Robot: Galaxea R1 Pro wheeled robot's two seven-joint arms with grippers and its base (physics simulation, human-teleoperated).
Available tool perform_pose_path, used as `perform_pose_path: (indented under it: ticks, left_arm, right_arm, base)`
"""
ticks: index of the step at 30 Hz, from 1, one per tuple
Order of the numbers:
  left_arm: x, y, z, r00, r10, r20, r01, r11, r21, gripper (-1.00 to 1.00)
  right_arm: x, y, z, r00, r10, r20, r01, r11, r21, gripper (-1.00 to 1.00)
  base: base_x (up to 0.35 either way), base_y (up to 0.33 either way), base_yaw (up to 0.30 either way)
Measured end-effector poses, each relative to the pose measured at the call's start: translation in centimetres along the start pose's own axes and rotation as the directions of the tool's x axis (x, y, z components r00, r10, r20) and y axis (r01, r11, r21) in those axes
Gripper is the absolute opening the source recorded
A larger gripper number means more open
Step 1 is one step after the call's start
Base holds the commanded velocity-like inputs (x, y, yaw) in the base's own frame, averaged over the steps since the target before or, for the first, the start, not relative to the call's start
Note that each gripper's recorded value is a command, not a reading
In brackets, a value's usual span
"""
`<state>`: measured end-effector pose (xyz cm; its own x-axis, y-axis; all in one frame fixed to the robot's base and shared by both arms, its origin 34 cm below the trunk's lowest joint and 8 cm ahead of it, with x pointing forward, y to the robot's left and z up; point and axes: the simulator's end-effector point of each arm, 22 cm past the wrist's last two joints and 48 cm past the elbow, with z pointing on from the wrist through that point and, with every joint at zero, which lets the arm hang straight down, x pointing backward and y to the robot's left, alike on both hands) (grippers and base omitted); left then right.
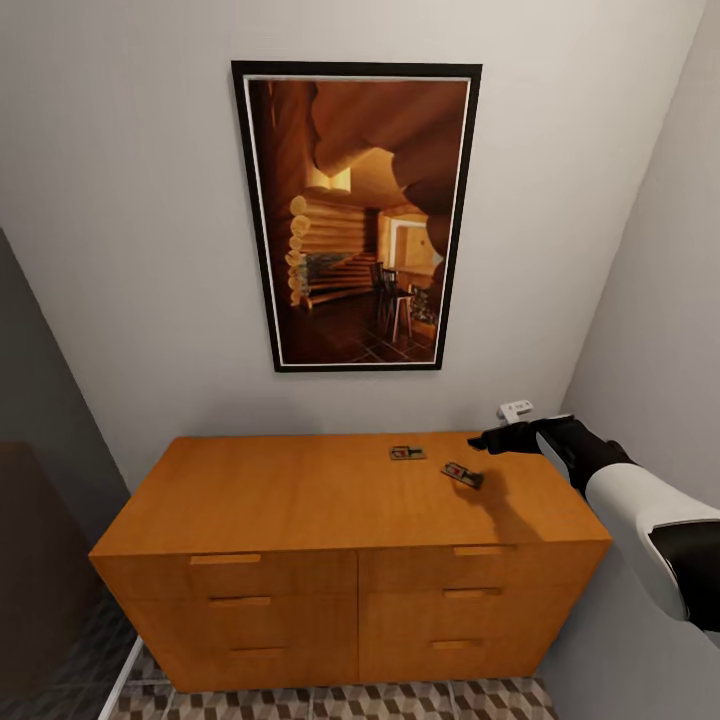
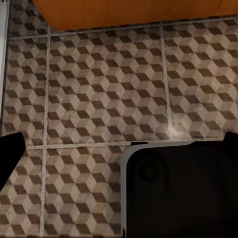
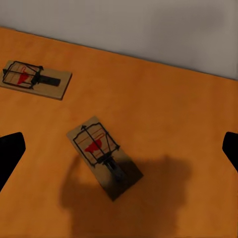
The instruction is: Take the four mousetraps from the cabinet in the bathroom and place them on the bathroom floor. Make sure all four end up on the same floor surface, and ensure that at least two of them are either under or directly next to the same bathroom sink.
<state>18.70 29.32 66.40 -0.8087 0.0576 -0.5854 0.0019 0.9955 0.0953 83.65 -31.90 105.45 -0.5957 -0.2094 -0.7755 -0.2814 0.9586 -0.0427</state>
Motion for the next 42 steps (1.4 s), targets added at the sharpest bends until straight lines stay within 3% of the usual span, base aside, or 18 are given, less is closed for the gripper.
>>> perform_pose_path:
  ticks: [17,24,27,30,33,35,42]
  left_arm:
    - [1.0,-0.4,-0.6,1.0,0.001,-0.02,0.0,1.0,0.008,1.0]
    - [1.2,-0.5,-0.8,1.0,0.0,-0.024,0.001,1.0,0.01,1.0]
    - [1.4,-0.5,-0.9,1.0,0.0,-0.028,0.0,1.0,0.011,1.0]
    - [1.7,-0.4,-1.1,0.999,0.002,-0.033,-0.001,1.0,0.012,1.0]
    - [1.9,-0.4,-1.2,0.999,0.003,-0.035,-0.002,1.0,0.013,1.0]
    - [1.9,-0.4,-1.3,0.999,0.003,-0.036,-0.003,1.0,0.013,1.0]
    - [2.0,-0.4,-1.3,0.999,0.003,-0.037,-0.003,1.0,0.013,1.0]
  right_arm:
    - [2.1,0.3,0.4,1.0,0.003,-0.028,-0.003,1.0,-0.005,1.0]
    - [1.3,0.5,0.5,1.0,-0.02,0.005,0.02,1.0,-0.01,1.0]
    - [0.8,1.4,0.5,0.998,-0.06,0.031,0.061,0.997,-0.044,1.0]
    - [0.9,3.4,0.4,0.992,-0.118,0.038,0.122,0.985,-0.124,1.0]
    - [1.2,5.2,0.2,0.986,-0.163,0.045,0.169,0.966,-0.198,1.0]
    - [1.2,6.7,-0.1,0.977,-0.201,0.07,0.212,0.942,-0.261,1.0]
    - [0.6,8.2,-0.8,0.953,-0.264,0.147,0.299,0.899,-0.321,1.0]
  base:
    - [0.0,0.0,0.0]
    - [0.0,0.0,0.0]
    - [0.0,0.0,0.0]
    - [0.0,0.0,0.0]
    - [0.0,0.0,0.0]
    - [0.0,0.0,0.0]
    - [0.0,0.0,0.0]
